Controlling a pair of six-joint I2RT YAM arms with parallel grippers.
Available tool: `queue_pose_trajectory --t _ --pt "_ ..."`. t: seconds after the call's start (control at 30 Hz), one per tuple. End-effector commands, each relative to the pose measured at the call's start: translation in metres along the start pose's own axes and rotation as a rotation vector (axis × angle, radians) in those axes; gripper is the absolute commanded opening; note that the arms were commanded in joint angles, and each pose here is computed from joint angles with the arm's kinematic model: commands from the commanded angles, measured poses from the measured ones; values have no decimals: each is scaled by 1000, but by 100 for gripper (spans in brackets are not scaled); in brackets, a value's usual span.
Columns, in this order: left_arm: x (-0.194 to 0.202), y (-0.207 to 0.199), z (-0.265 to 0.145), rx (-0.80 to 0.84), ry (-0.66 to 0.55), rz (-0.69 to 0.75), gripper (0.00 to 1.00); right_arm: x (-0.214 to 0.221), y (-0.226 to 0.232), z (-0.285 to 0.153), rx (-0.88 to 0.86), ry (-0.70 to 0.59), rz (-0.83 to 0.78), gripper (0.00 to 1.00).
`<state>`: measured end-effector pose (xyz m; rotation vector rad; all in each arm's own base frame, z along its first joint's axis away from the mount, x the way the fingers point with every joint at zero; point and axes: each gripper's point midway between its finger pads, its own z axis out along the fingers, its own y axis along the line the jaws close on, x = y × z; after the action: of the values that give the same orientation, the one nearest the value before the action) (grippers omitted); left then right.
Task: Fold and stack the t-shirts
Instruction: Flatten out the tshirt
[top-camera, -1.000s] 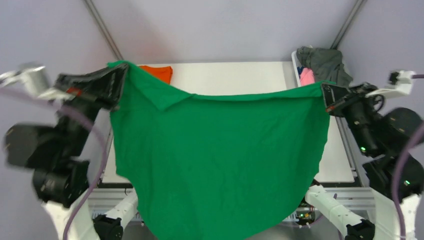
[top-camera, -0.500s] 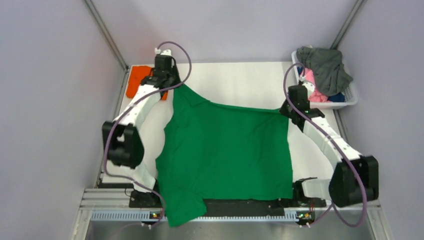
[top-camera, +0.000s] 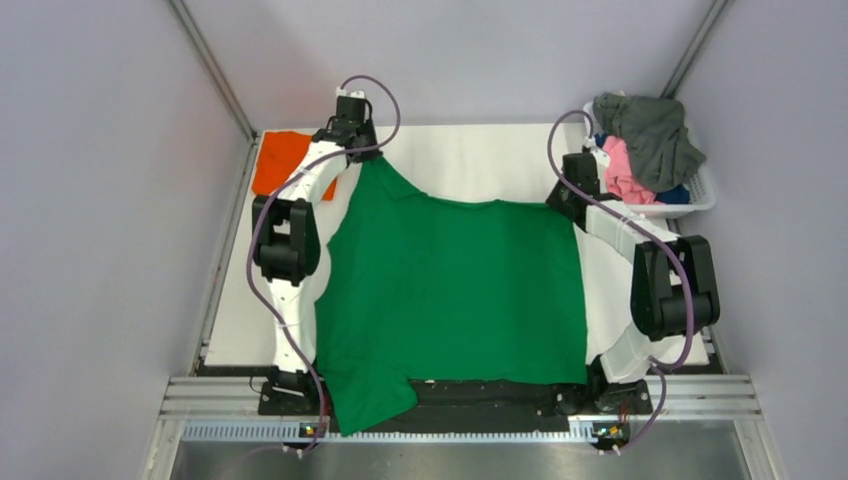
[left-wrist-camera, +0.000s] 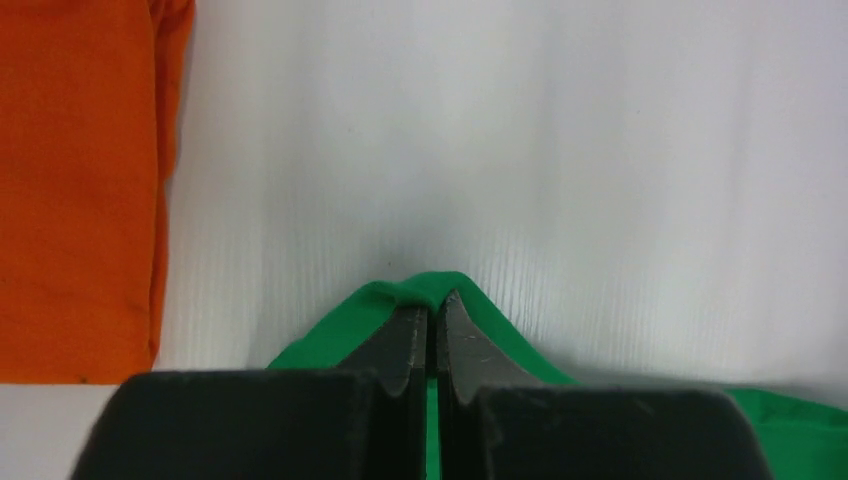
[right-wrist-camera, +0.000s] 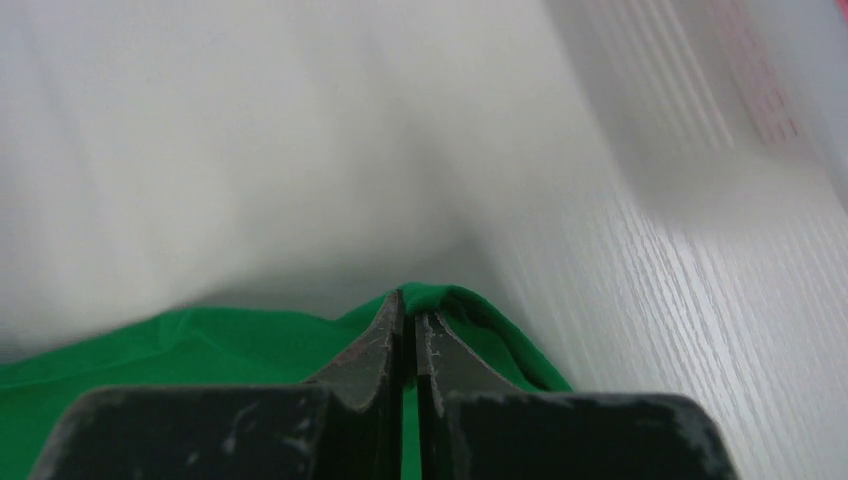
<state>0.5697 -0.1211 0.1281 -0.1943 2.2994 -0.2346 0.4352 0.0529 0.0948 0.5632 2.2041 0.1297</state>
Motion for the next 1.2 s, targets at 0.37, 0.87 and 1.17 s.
queue_pose_trajectory --t 0.37,0.87,1.17 --pt "-88 -25 19 153 -151 -79 99 -100 11 31 67 -122 56 91" --pt "24 -56 -16 308 87 -300 99 32 78 -24 -400 84 -86 96" --pt "53 -46 10 235 147 -329 99 76 78 -2 -384 210 -126 95"
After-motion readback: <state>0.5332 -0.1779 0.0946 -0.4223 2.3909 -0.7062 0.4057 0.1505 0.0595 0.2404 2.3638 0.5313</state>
